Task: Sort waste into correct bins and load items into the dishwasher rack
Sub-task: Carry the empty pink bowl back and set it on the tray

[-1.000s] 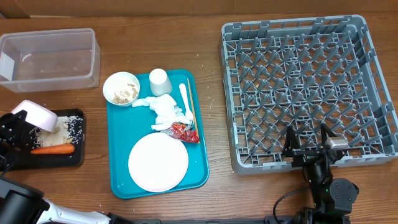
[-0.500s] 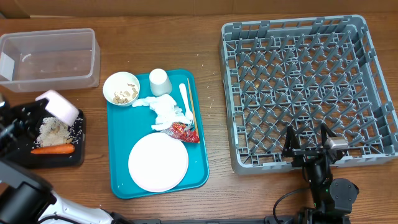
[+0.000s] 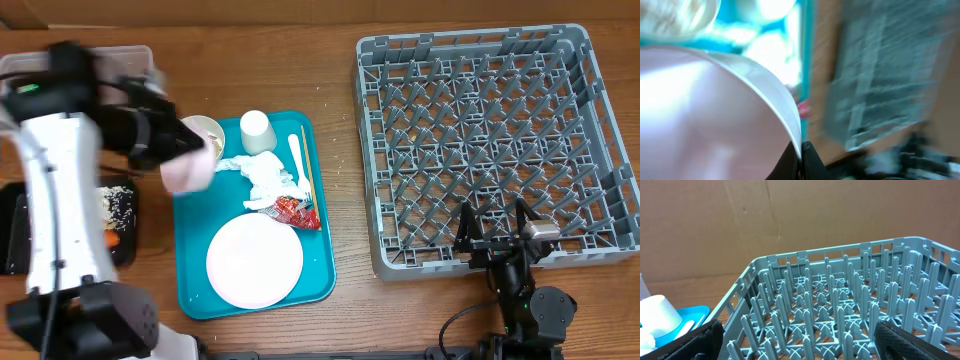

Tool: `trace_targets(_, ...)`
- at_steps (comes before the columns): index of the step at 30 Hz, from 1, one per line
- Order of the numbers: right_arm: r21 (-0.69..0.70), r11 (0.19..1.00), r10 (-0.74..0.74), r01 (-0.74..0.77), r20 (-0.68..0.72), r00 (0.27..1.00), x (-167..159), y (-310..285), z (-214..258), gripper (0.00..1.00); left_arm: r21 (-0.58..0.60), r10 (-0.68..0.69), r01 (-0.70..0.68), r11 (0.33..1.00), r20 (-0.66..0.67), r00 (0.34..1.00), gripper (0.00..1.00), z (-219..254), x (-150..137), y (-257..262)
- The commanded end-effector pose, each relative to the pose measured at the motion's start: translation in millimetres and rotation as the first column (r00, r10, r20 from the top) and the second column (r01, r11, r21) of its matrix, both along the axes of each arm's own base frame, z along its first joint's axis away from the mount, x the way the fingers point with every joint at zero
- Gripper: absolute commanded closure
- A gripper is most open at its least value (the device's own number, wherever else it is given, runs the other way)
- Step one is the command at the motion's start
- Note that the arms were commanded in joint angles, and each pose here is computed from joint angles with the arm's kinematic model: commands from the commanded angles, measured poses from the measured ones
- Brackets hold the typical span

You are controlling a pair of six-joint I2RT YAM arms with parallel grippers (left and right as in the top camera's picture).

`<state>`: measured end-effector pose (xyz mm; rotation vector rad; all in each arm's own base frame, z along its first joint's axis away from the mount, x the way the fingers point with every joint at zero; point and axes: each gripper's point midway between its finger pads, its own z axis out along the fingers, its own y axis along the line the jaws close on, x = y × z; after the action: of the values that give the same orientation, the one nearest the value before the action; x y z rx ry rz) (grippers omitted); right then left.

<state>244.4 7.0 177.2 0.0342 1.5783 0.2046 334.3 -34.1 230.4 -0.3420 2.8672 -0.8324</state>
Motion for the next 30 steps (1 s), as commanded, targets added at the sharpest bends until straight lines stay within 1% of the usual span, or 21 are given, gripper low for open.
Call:
trace_targets(1, -0.004, 1.000, -0.016, 0.016, 0.004, 1.000, 0, -3, -2, 0.00, 0.413, 0.116, -0.057, 0.909, -0.119, 0.986, 0.96, -31, -11, 18)
trace_targets(3, -0.003, 1.000, -0.016, 0.016, 0.004, 1.000, 0, -3, -2, 0.00, 0.494, 0.103, -0.028, 0.869, -0.126, 0.987, 0.96, -40, -12, 8)
trace_targets(5, -0.003, 1.000, -0.016, 0.016, 0.004, 1.000, 0, -3, -2, 0.00, 0.563, 0.120, -0.031, 0.826, -0.121, 0.985, 0.96, -46, -12, 4)
trace_targets(7, -0.003, 1.000, -0.016, 0.016, 0.004, 1.000, 0, -3, -2, 0.00, 0.599, 0.130, -0.035, 0.800, -0.116, 0.985, 0.96, -49, -11, 3)
trace_targets(15, -0.004, 1.000, -0.016, 0.016, 0.004, 1.000, 0, -3, -2, 0.00, 0.590, 0.153, -0.057, 0.805, -0.114, 0.982, 0.96, -74, -6, 1)
trace_targets(21, -0.004, 1.000, -0.016, 0.016, 0.004, 1.000, 0, -3, -2, 0.00, 0.525, 0.136, -0.048, 0.850, -0.130, 0.982, 0.96, -103, -5, -13)
trace_targets(30, -0.004, 1.000, -0.016, 0.016, 0.004, 1.000, 0, -3, -2, 0.00, 0.523, 0.136, -0.063, 0.850, -0.102, 0.985, 0.96, -152, -3, -13)
